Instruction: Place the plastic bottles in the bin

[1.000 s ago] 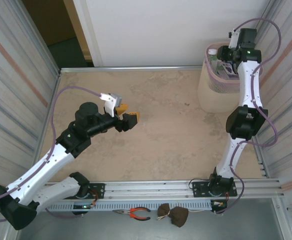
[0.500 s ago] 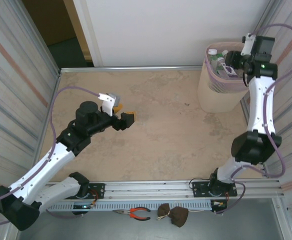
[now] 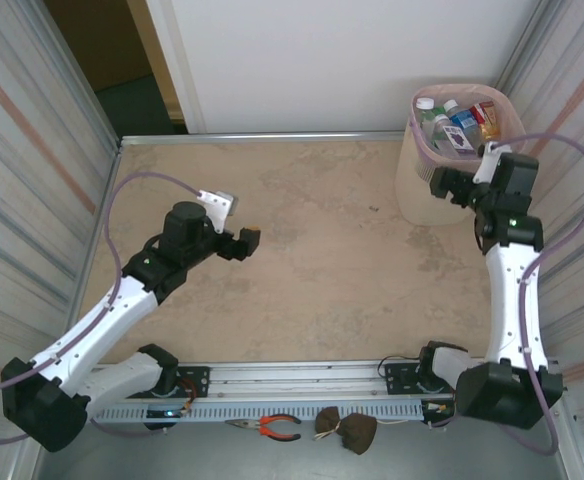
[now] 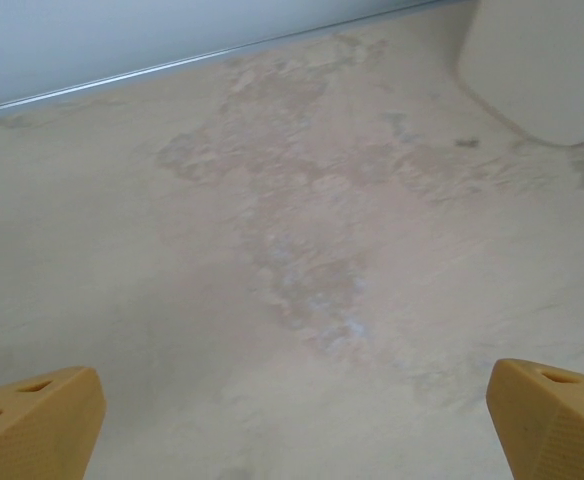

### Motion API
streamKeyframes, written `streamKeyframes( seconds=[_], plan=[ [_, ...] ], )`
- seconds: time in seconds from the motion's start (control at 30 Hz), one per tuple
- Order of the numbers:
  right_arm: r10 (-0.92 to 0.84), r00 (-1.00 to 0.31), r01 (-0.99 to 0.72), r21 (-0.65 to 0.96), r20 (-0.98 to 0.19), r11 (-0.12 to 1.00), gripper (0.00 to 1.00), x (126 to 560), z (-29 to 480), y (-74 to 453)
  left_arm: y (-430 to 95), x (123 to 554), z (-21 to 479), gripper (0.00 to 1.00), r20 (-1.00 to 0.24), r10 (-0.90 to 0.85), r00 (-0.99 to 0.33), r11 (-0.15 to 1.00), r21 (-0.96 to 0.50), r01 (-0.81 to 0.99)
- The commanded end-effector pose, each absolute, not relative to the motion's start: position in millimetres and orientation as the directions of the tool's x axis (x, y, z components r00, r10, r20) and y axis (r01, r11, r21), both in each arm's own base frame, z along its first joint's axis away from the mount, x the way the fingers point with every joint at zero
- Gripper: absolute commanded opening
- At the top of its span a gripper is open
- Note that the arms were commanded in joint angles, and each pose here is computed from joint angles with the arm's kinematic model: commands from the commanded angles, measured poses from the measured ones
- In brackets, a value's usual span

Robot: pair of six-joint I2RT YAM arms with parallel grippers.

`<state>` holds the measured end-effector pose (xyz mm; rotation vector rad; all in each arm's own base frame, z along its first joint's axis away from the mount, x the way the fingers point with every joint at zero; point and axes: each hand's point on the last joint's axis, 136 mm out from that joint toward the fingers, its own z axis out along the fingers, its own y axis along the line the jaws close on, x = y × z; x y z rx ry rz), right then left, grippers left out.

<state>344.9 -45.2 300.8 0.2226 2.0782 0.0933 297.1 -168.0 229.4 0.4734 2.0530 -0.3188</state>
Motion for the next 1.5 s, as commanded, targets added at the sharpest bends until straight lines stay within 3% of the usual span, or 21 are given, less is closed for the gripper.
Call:
streamKeyframes(
  seconds=[0.0, 0.27, 0.43, 0.53, 0.67, 0.93, 1.03, 1.3, 1.47],
  plan=[
    [0.219, -0.458, 0.137, 0.175, -0.861, 0.975, 0.99, 341.9, 276.2, -43.3, -132.9, 302.9, 214.0, 0.99, -0.856, 0.251, -0.452, 0.935, 0.094, 0.342],
    [0.220, -0.492, 0.172, 0.153, -0.842, 0.973, 0.99, 343.3, 161.9, -47.1, -75.1, 311.0, 177.2, 0.99, -0.878, 0.174, -0.446, 0.983, 0.129, 0.131],
    [0.248, -0.447, 0.245, 0.149, -0.860, 0.958, 0.99, 343.5, 117.7, -57.7, -31.2, 317.0, 142.4, 0.99, -0.839, 0.054, -0.541, 0.997, 0.072, -0.012],
    [0.235, -0.425, 0.247, 0.138, -0.874, 0.959, 0.99, 347.5, 102.0, -56.1, -24.7, 327.5, 143.6, 0.99, -0.875, 0.094, -0.474, 0.993, 0.116, -0.017],
    [0.206, -0.386, 0.205, 0.135, -0.899, 0.969, 0.99, 360.3, 106.1, -46.6, -18.0, 336.8, 135.8, 0.99, -0.909, 0.171, -0.379, 0.981, 0.191, -0.015],
    [0.182, -0.355, 0.129, 0.144, -0.917, 0.981, 0.99, 385.5, 98.4, -34.0, -10.3, 360.3, 129.9, 0.99, -0.958, 0.109, -0.265, 0.994, 0.103, 0.038],
    [0.140, -0.367, 0.085, 0.116, -0.920, 0.990, 0.99, 388.4, 90.4, -23.3, -9.7, 374.3, 124.2, 0.99, -0.956, 0.055, -0.287, 0.997, 0.037, 0.070],
    [0.099, -0.397, 0.076, 0.075, -0.912, 0.994, 0.99, 394.1, 80.7, -16.1, -26.0, 394.6, 94.6, 0.99, -0.930, 0.091, -0.355, 0.984, 0.029, 0.178],
    [0.102, -0.399, 0.077, 0.078, -0.911, 0.994, 0.99, 394.8, 81.1, -16.9, -20.2, 396.1, 90.3, 0.99, -0.921, 0.077, -0.383, 0.990, 0.025, 0.140]
  ],
)
